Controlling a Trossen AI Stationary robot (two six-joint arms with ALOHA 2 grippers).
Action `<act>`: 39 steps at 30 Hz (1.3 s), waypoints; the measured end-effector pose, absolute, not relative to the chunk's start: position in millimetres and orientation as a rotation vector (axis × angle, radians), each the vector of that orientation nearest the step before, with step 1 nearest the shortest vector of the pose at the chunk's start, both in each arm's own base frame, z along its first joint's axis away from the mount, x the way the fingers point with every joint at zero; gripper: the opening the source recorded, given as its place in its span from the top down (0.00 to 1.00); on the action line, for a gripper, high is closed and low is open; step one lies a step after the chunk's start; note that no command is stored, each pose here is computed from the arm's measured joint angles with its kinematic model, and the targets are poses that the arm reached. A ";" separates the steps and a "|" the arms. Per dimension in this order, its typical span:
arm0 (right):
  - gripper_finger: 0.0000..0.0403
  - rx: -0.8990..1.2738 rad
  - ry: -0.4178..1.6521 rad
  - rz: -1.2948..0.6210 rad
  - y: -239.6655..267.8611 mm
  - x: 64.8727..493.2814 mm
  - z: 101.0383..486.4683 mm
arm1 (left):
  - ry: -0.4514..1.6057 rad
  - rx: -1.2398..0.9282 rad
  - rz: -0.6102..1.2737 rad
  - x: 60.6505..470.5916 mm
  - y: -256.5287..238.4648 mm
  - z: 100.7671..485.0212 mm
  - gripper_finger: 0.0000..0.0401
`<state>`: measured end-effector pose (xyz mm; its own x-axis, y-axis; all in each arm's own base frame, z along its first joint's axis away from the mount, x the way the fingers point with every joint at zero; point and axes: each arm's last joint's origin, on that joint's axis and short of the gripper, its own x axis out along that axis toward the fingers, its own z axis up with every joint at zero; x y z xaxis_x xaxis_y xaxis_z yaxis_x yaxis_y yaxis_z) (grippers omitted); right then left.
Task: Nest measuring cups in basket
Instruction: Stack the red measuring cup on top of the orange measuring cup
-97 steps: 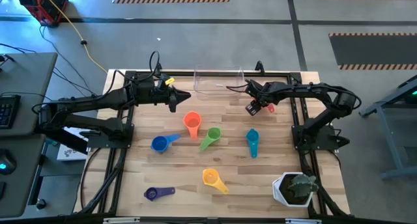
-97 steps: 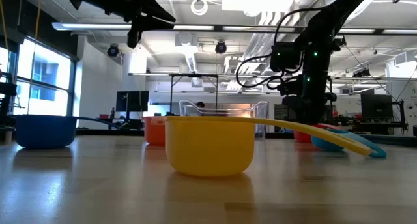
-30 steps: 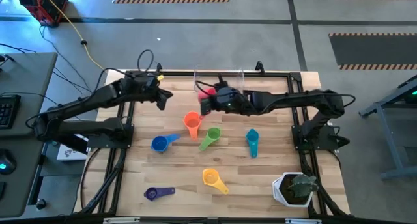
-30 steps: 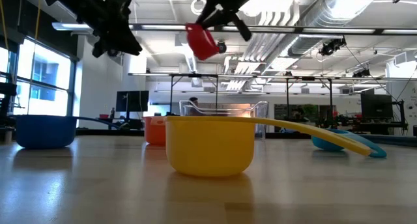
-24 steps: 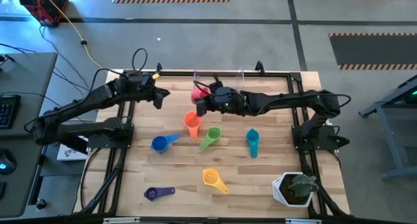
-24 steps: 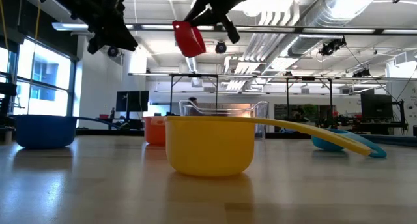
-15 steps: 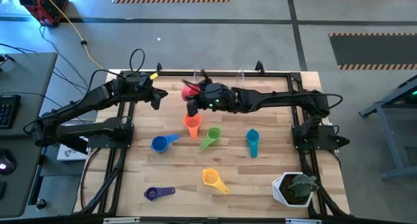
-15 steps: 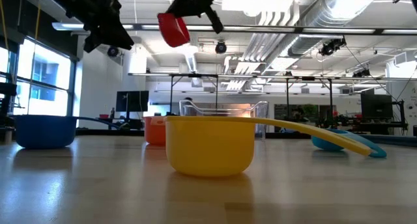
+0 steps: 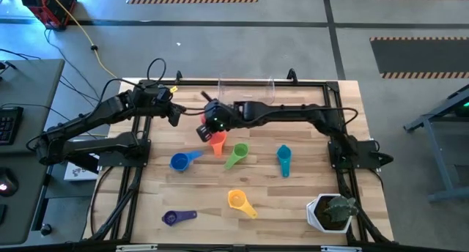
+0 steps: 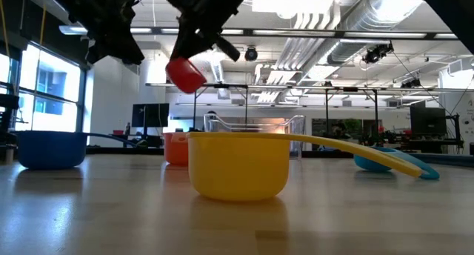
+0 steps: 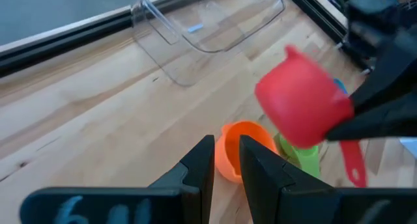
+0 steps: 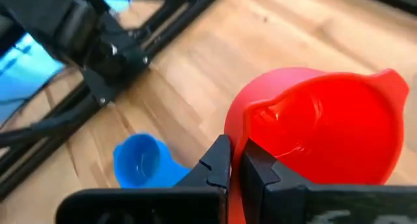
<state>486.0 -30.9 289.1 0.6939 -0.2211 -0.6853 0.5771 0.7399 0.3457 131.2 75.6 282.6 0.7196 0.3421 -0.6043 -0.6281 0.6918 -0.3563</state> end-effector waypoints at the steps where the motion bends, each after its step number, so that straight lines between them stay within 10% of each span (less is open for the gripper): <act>1: 1.00 0.584 0.683 -0.475 -30.7 487.8 283.2 | 0.528 -0.584 0.572 131.3 75.7 282.7 0.84; 39: 0.92 0.610 0.916 -0.456 -24.0 497.2 215.6 | 0.529 -0.581 0.578 131.2 75.9 282.5 0.84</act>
<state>497.2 -24.0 215.6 0.5353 -0.1076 -0.8378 0.6038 0.7424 0.2904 131.2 75.9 282.5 0.7169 0.3488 -0.6037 -0.6323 0.6901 -0.3522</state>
